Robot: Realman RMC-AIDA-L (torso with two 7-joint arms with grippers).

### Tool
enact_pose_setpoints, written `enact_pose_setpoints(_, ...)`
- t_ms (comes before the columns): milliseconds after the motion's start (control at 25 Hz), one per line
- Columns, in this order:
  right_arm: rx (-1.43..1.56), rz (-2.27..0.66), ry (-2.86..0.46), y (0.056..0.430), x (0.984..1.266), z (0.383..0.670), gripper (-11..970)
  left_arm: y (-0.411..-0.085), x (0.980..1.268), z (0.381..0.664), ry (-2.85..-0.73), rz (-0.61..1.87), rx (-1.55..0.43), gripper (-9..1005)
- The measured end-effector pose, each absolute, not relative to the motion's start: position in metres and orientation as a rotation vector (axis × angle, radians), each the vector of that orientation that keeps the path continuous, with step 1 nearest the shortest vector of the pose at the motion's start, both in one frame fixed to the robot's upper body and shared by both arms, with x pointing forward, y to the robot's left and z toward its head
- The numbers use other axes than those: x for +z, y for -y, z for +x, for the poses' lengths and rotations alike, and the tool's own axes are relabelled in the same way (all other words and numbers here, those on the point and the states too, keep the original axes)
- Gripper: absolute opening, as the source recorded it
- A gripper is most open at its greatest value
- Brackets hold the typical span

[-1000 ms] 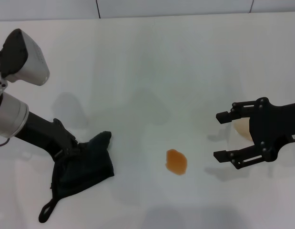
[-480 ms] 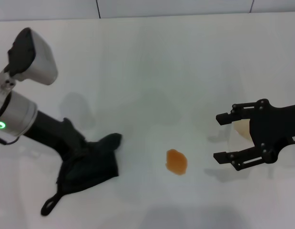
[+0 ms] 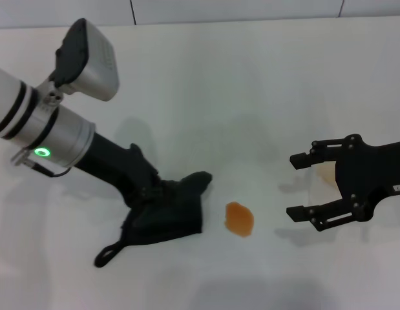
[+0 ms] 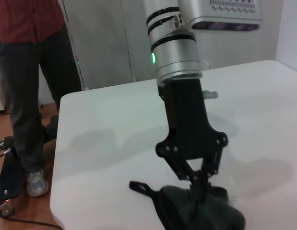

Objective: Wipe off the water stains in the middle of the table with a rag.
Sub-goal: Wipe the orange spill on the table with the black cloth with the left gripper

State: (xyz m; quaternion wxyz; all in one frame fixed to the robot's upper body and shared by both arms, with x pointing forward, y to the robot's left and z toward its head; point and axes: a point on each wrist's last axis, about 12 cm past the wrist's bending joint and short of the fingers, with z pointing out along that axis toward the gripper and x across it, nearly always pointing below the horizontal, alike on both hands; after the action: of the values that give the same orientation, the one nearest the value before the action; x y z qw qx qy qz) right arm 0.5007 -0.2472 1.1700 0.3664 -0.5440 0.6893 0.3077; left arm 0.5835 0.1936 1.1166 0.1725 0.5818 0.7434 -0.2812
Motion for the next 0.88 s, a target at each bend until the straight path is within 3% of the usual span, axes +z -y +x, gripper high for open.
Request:
enact_pose_setpoints(400, 0.797, -1.409, -1.767, 0.245, 1.169, 0.500, 837, -0.161, 1.115, 0.586, -1.981, 1.715, -0.859, 49)
enact_pose_setpoints(880, 0.796, -1.415, -1.758, 0.245, 1.169, 0.499, 837, -0.132, 1.092, 0.567, -1.949, 1.803, -0.911, 47)
